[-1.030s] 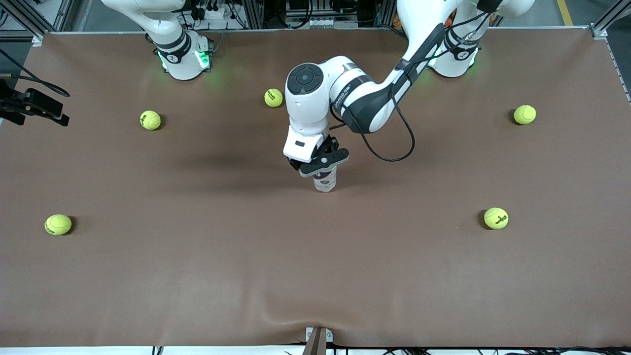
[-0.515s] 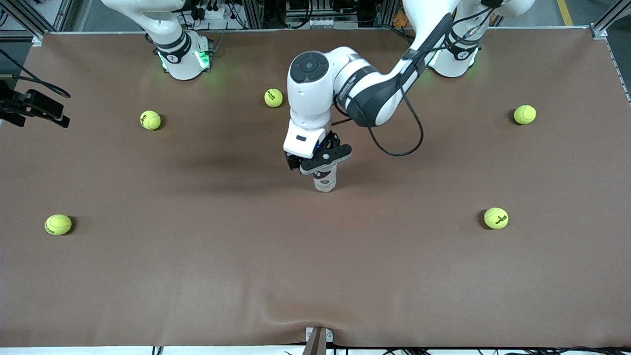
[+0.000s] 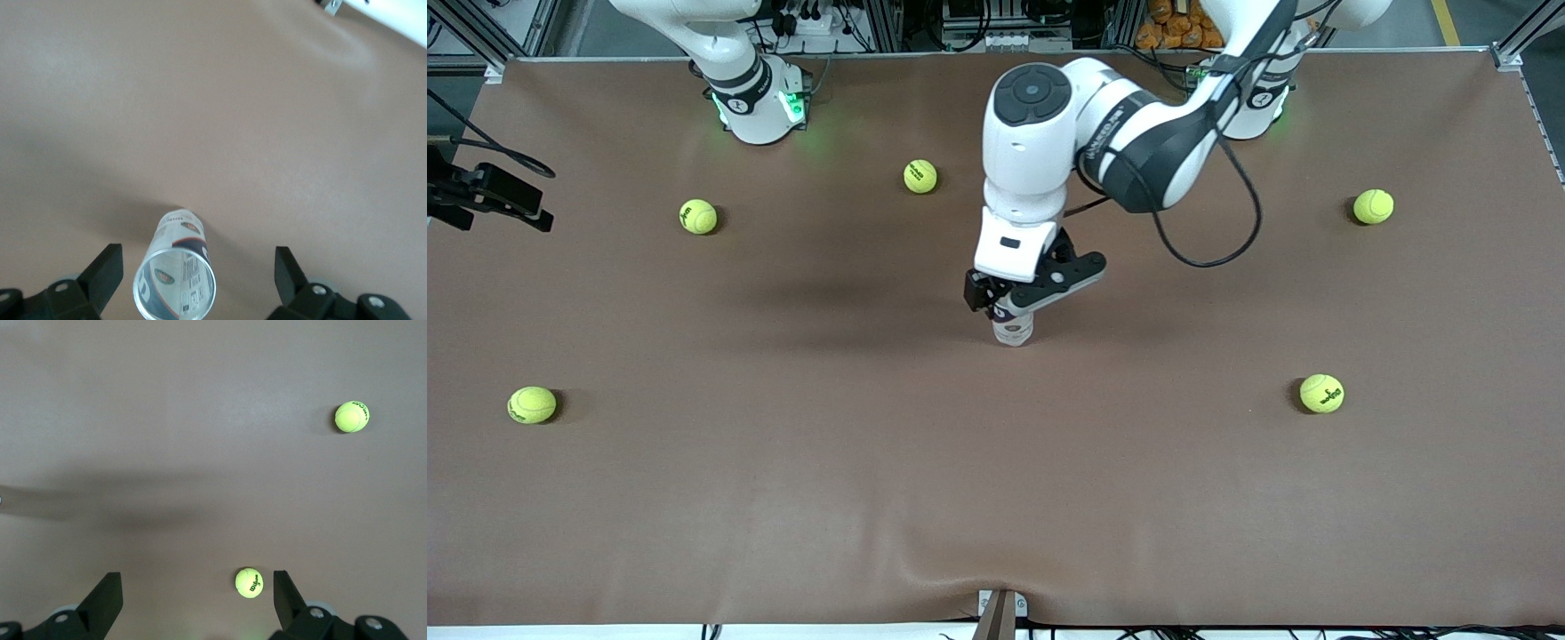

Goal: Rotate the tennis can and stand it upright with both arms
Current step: 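Open the left gripper and lift it away from the can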

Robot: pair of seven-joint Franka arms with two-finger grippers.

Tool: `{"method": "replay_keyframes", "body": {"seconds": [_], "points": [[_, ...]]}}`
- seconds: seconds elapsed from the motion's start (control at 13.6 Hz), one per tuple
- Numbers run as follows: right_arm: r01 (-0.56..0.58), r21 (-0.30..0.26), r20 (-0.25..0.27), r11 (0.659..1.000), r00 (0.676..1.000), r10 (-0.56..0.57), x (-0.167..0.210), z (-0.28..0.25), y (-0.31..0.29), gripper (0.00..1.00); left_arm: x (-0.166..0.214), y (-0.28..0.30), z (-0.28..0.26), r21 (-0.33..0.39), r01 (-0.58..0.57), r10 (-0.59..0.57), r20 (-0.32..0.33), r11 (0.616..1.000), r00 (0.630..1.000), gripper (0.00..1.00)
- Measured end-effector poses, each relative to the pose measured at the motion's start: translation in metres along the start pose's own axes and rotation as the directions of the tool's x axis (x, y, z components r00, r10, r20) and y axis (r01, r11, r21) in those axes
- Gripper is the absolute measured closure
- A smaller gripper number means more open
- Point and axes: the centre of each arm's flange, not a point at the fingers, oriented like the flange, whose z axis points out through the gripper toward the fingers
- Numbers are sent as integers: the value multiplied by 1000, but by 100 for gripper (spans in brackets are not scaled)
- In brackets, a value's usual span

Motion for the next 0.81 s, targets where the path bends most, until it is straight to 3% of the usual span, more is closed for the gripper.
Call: {"method": "replay_keyframes", "body": {"seconds": [0.37, 0.81], "points": [[1, 0, 1, 1000, 1000, -1, 1, 1, -1, 0, 56, -29, -41, -10, 42, -42, -16, 999, 999, 0], [6, 0, 1, 1000, 1000, -6, 1, 1, -3, 0, 149, -94, -80, 17, -9, 10, -26, 1000, 1000, 0]]}}
